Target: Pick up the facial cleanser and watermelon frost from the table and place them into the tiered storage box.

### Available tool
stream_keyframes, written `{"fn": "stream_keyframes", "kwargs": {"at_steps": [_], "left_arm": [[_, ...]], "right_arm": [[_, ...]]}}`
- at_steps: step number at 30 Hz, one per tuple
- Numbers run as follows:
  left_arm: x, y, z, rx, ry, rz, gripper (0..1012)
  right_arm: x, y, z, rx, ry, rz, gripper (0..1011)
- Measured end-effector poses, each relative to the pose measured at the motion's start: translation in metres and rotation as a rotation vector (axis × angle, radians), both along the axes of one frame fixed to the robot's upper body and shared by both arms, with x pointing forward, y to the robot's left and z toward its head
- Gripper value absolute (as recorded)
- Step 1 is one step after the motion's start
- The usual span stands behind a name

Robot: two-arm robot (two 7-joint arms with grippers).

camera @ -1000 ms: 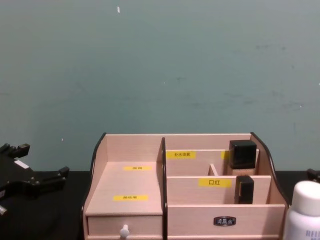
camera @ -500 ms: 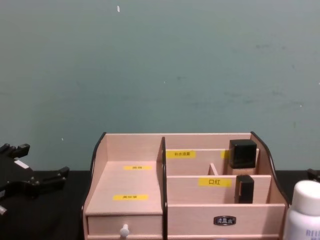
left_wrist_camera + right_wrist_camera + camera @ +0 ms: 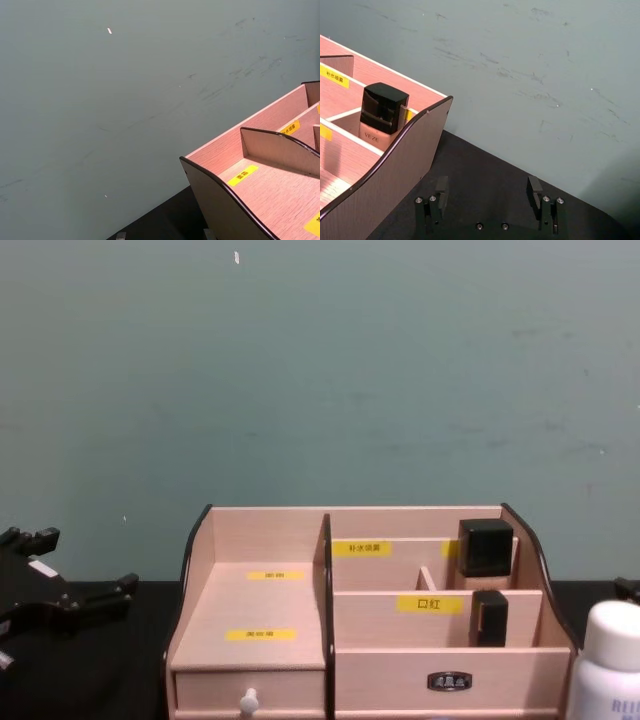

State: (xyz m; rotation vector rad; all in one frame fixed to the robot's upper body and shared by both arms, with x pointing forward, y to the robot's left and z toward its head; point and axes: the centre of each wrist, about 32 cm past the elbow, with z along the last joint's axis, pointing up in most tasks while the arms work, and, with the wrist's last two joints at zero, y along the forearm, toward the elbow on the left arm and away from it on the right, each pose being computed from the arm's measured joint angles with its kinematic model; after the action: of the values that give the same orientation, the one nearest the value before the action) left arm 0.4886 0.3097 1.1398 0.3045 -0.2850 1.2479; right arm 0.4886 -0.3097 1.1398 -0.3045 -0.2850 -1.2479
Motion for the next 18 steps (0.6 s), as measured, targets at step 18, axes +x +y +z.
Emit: {"fn": "stream_keyframes", "kwargs": {"at_steps": [18], "left_arm": [[0.0000,0.0000,0.0000,0.000,0.000,0.000,1001]], "right_arm": [[-0.003,-0.012,0.008,0.036,0.019,0.001,1000]]}}
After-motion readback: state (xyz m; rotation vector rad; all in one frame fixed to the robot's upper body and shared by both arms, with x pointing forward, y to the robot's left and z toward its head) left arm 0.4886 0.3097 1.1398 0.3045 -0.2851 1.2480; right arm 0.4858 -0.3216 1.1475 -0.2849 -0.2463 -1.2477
